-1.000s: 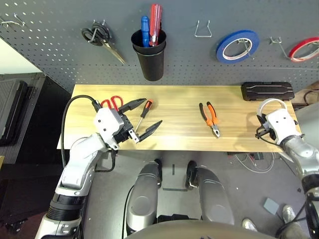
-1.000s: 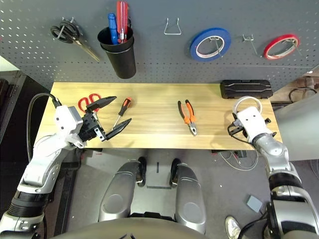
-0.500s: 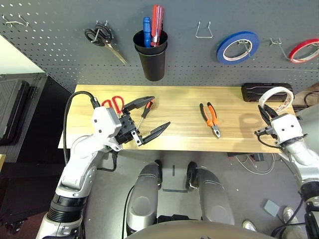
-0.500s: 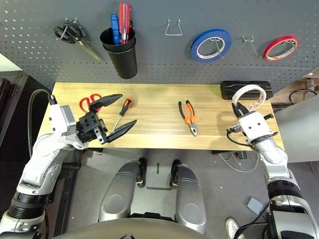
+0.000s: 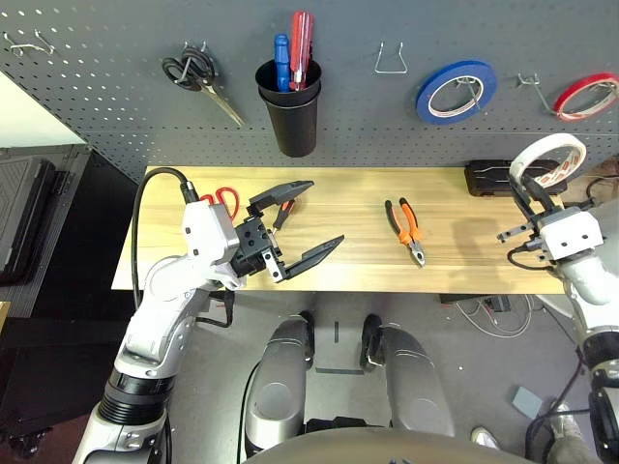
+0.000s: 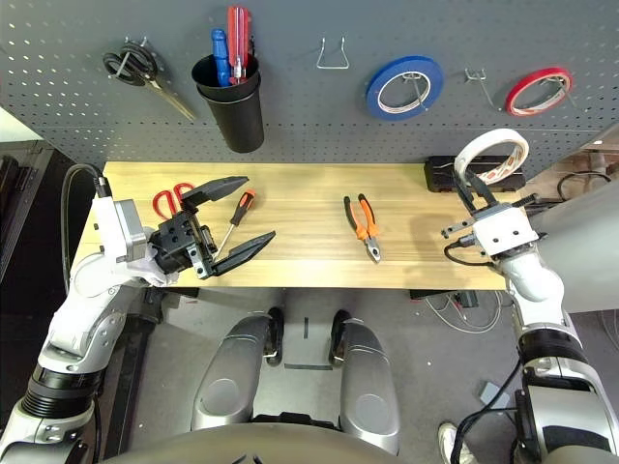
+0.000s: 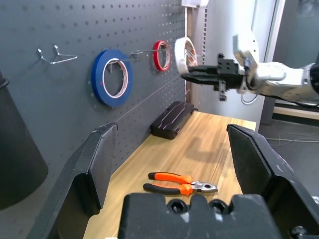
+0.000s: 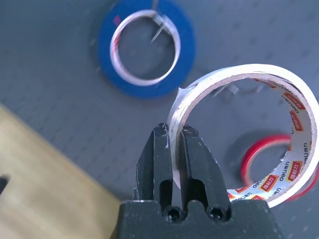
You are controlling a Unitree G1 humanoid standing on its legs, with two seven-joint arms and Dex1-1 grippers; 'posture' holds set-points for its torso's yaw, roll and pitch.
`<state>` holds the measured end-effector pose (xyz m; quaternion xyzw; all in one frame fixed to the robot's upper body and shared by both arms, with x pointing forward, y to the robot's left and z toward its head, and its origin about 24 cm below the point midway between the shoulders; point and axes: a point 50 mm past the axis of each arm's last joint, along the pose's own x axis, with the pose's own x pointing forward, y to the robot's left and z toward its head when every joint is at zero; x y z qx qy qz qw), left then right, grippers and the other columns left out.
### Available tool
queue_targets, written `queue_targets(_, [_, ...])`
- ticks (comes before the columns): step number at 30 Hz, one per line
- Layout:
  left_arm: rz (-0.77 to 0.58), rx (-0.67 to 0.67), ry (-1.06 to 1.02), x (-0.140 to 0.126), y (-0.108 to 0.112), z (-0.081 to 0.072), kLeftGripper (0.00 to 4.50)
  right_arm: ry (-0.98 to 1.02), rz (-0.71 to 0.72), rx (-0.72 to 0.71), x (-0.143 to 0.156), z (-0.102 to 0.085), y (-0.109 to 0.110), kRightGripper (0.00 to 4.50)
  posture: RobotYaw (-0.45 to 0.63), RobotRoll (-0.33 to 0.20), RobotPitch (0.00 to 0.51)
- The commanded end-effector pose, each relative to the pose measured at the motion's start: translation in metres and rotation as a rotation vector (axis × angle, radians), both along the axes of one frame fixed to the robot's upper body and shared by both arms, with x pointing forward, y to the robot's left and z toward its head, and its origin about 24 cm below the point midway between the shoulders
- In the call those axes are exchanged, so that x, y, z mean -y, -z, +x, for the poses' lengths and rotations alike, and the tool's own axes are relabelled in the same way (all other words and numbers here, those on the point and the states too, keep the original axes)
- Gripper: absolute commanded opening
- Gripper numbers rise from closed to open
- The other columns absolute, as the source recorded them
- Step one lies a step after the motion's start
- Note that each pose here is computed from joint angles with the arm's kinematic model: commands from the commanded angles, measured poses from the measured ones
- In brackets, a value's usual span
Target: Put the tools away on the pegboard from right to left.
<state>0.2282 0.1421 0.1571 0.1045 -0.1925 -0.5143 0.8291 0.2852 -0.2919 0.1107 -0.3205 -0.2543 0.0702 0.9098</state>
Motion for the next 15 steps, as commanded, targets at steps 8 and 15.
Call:
queue_targets(8, [0.024, -0.002, 0.031, 0.005, 0.001, 0.001, 4.5, 0.075, 0.039, -0.035, 0.001, 0.036, -0.023, 0.05, 0.2, 0.0, 0.212])
queue_targets(15, [0.049, -0.013, 0.01, 0.002, 0.002, 0.003, 4.5, 0.126, 0.05, -0.105, -0.004, 0.06, -0.033, 0.05, 0.21, 0.0, 0.216])
